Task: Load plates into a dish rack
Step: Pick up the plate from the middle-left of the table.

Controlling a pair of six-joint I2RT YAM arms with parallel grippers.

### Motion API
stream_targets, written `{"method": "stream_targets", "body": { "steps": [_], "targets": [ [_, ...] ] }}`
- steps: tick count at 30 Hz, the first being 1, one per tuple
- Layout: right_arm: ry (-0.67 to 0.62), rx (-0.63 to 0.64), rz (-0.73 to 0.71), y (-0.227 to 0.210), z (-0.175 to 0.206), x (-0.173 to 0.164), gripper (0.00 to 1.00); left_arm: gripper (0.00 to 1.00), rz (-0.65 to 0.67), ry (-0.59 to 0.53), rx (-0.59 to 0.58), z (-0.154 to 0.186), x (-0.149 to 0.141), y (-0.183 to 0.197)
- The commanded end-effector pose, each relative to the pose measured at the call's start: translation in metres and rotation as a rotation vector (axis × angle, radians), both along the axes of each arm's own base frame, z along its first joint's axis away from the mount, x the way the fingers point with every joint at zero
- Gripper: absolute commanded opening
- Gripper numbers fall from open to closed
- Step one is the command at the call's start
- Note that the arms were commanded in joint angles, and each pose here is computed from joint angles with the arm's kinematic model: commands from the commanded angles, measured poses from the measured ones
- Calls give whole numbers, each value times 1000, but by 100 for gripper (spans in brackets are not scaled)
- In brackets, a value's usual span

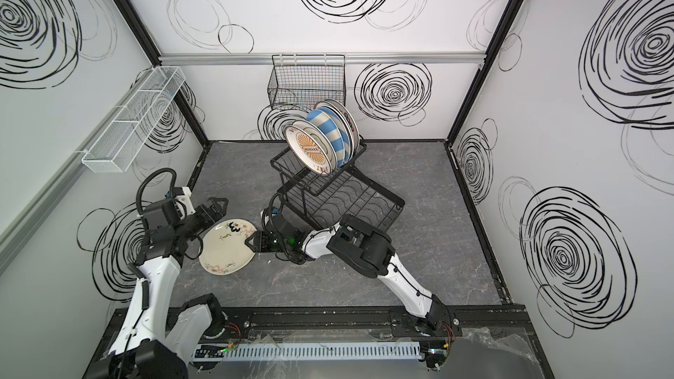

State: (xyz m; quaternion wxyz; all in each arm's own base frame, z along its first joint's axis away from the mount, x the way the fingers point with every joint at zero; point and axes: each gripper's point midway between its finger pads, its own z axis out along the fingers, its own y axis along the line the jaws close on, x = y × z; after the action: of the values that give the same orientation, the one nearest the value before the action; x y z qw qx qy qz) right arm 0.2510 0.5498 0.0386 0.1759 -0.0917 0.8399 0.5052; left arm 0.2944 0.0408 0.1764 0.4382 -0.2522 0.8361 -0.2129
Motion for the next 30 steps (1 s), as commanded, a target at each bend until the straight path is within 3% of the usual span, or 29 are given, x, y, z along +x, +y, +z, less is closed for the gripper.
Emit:
{"method": "stream_targets", "body": {
  "steps": [1, 7, 13, 19, 25, 30],
  "targets": [
    [72, -110, -11, -13, -46, -3, 45, 96, -4, -52, 29, 9, 3, 3],
    [75, -136, -11, -13, -52, 1, 22, 96, -3, -62, 33, 11, 2, 3],
    [41, -156, -40, -21, -44, 11, 16, 96, -7, -62, 32, 11, 2, 2],
    [-15, -173, -57, -25, -25, 16, 0, 96, 2, -71, 42, 15, 1, 4],
    [-124, -163, -99, -36, 28, 24, 0, 96, -1, -70, 31, 20, 3, 4],
    [-263, -202, -132, -61, 80, 26, 0, 96, -37, -138, -29, 52, 2, -9]
  ]
}}
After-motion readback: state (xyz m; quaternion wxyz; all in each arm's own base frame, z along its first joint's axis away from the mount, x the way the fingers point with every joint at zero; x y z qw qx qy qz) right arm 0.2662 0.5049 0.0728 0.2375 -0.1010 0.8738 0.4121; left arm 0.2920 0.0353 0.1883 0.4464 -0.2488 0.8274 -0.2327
